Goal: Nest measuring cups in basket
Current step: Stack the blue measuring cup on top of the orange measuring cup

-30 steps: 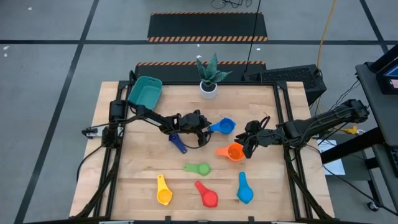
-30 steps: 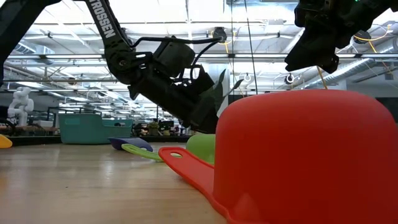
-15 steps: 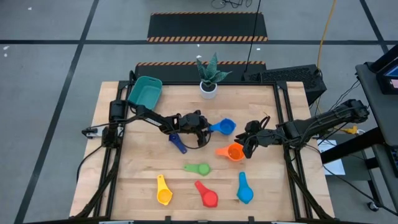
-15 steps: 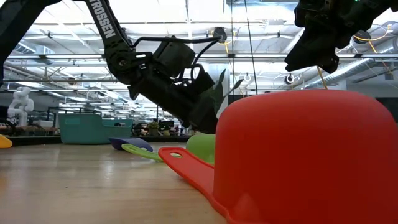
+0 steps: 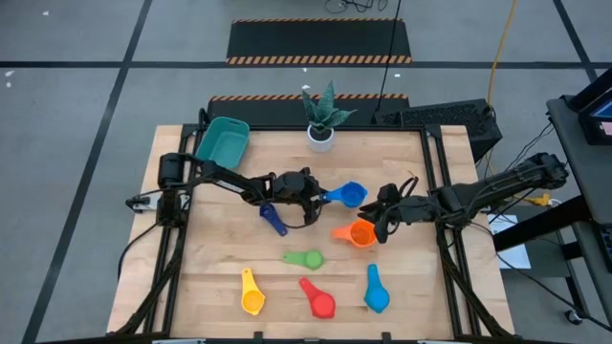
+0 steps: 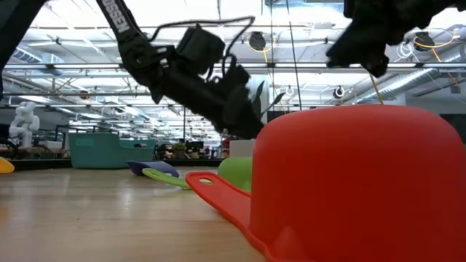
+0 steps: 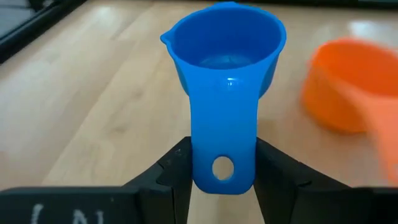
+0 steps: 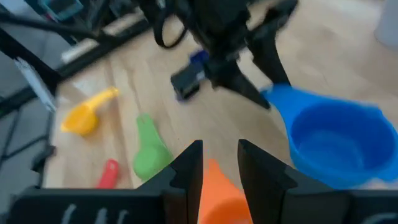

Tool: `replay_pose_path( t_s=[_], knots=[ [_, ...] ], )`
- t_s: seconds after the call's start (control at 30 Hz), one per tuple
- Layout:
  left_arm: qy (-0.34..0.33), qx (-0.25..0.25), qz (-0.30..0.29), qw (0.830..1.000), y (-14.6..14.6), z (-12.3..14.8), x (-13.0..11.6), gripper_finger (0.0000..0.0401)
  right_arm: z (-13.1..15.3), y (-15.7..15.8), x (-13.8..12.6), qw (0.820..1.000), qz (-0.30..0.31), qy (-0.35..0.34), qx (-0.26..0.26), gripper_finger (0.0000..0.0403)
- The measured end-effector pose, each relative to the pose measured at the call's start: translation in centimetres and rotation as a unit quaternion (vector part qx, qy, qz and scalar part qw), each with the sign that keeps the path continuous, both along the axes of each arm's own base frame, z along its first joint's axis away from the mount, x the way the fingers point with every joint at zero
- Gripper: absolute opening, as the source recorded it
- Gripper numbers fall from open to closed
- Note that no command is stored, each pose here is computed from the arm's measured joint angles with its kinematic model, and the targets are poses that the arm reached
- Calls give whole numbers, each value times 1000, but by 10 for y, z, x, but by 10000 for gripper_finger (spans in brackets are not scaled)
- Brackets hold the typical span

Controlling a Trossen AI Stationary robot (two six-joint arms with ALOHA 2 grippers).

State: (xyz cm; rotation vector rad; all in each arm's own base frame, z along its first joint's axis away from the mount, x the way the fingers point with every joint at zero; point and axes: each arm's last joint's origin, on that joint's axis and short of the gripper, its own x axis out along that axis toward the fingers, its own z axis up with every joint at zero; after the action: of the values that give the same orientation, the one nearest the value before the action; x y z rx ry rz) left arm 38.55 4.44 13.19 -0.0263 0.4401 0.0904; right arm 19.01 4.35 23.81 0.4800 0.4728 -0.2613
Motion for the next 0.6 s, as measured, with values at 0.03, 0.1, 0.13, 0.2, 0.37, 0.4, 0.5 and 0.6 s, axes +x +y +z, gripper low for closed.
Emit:
replay_pose_path(
  t_s=[0.03, 0.1, 0.13, 0.2, 0.37, 0.4, 0.5, 0.6],
  knots=[
    [-5, -4, -8, 1000, -3, 4, 0, 136, 3, 1, 0, 1000, 4, -12, -3, 93],
    [-16, -10, -23, 1000, -9, 10, 0, 135, 9, 3, -1, 999, 2, -39, -16, 93],
    [-17, -12, -29, 999, -13, 13, 0, 135, 12, 5, -3, 998, 2, -51, -25, 93],
    [-35, -11, -40, 999, -21, 19, 2, 135, 18, 9, -6, 996, 1, -76, -45, 93],
    [-50, -15, -68, 996, -43, 21, 3, 135, 33, 19, -15, 987, -8, -129, -97, 93],
    [-53, -16, -73, 996, -48, 21, 3, 135, 35, 21, -17, 985, -9, -135, -105, 93],
    [-54, -16, -88, 994, -61, 22, 3, 135, 38, 25, -20, 982, -9, -149, -120, 93],
    [-69, -15, -101, 992, -74, 27, 6, 134, 40, 26, -22, 980, -12, -152, -127, 93]
  ],
)
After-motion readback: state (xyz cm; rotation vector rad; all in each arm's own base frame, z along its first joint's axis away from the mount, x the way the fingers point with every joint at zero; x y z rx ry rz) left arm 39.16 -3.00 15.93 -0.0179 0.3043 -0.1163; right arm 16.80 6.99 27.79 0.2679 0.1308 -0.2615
